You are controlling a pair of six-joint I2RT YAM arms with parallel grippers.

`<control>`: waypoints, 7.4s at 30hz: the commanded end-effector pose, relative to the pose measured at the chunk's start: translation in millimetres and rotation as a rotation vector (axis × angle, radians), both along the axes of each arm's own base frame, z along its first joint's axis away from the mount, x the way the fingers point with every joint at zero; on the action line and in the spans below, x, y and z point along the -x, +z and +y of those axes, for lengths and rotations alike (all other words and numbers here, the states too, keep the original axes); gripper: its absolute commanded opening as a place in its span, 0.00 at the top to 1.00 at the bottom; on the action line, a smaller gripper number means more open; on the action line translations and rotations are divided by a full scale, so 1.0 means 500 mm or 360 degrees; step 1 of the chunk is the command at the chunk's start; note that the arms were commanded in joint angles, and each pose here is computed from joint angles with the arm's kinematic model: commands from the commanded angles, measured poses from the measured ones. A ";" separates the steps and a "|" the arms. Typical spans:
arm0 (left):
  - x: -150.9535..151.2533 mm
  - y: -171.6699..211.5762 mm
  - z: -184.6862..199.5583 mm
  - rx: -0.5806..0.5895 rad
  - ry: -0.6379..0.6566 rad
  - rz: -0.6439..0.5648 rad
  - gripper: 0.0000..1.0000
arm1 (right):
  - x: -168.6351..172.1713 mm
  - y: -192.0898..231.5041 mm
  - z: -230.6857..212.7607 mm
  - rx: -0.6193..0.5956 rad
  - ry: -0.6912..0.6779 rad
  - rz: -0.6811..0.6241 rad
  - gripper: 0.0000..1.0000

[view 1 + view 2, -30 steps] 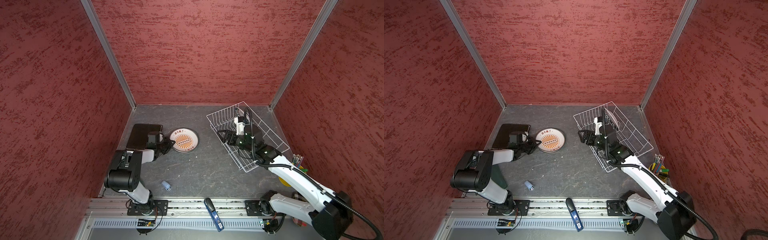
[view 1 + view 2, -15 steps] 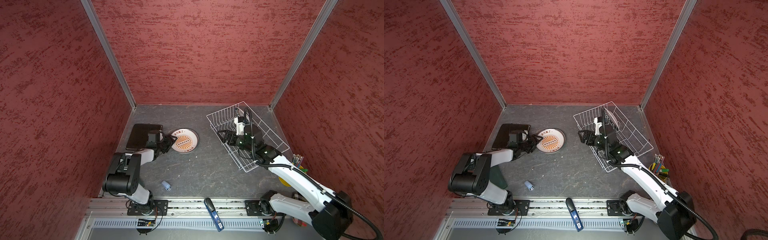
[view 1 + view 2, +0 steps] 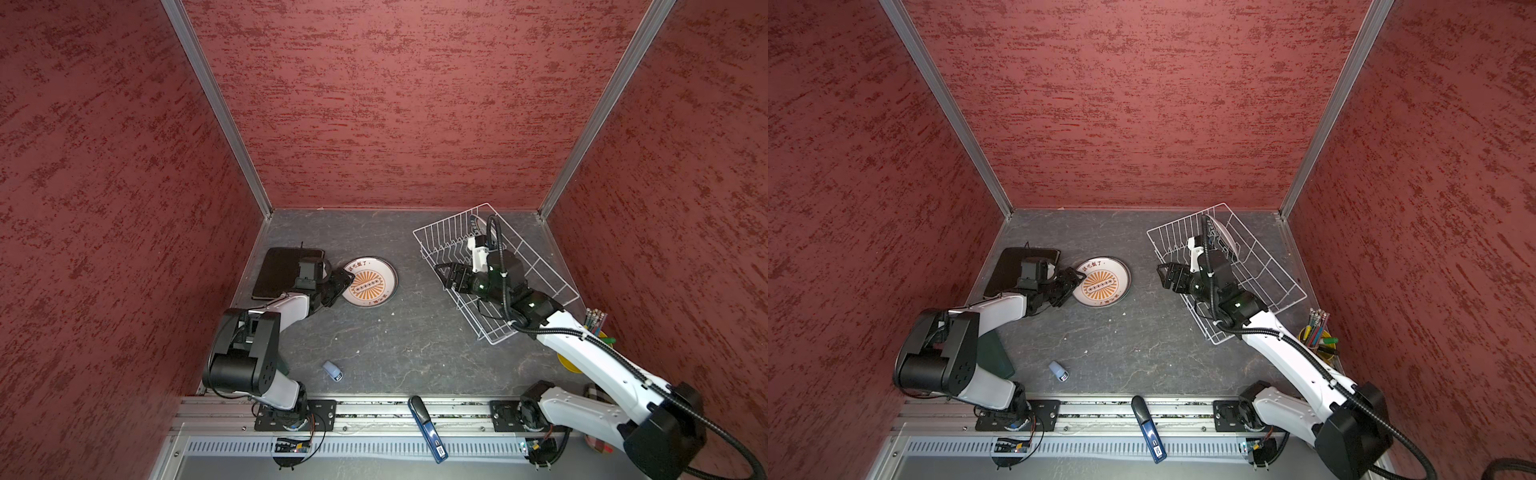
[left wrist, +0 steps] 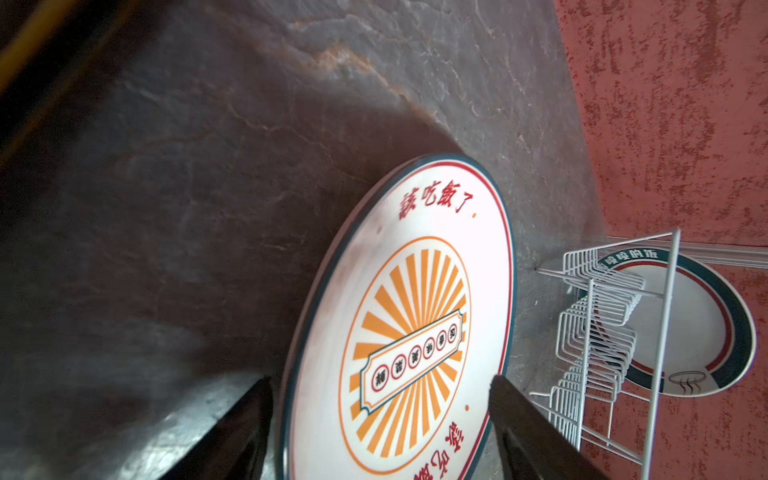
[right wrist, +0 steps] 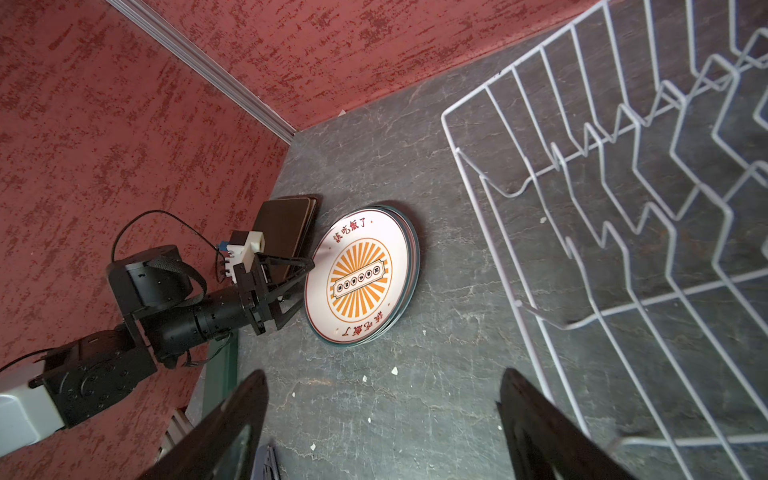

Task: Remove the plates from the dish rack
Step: 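Open the left gripper off the plate while the right gripper reaches into the rack, then close the right gripper on the green-rimmed white plate's rim in the rack, then lift the green-rimmed plate out of the rack toward the left gripper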

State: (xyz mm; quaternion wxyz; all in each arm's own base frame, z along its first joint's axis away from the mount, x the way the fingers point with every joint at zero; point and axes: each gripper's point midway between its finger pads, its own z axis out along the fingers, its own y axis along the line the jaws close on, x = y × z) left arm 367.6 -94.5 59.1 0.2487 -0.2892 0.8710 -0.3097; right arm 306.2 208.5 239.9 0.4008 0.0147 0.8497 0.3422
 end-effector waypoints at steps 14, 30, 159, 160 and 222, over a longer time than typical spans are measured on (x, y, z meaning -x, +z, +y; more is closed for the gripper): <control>0.018 0.029 -0.001 -0.0184 -0.0036 -0.0039 0.07 | -0.042 0.040 -0.126 0.0525 -0.0366 -0.0096 0.12; 0.051 0.129 -0.034 -0.0173 -0.0186 -0.0296 0.06 | -0.182 0.059 -0.271 0.1762 -0.0657 -0.0120 0.11; 0.068 0.178 -0.078 -0.0084 -0.0263 -0.0419 0.06 | -0.253 0.349 -0.285 0.2171 -0.0988 -0.0787 1.00; 0.068 0.179 -0.078 -0.0078 -0.0257 -0.0416 0.06 | -0.250 0.353 -0.280 0.2151 -0.0982 -0.0803 1.00; 0.066 0.208 -0.098 0.0020 -0.0273 -0.0514 0.06 | -0.119 0.169 -0.044 0.0231 -0.0214 -0.0575 1.00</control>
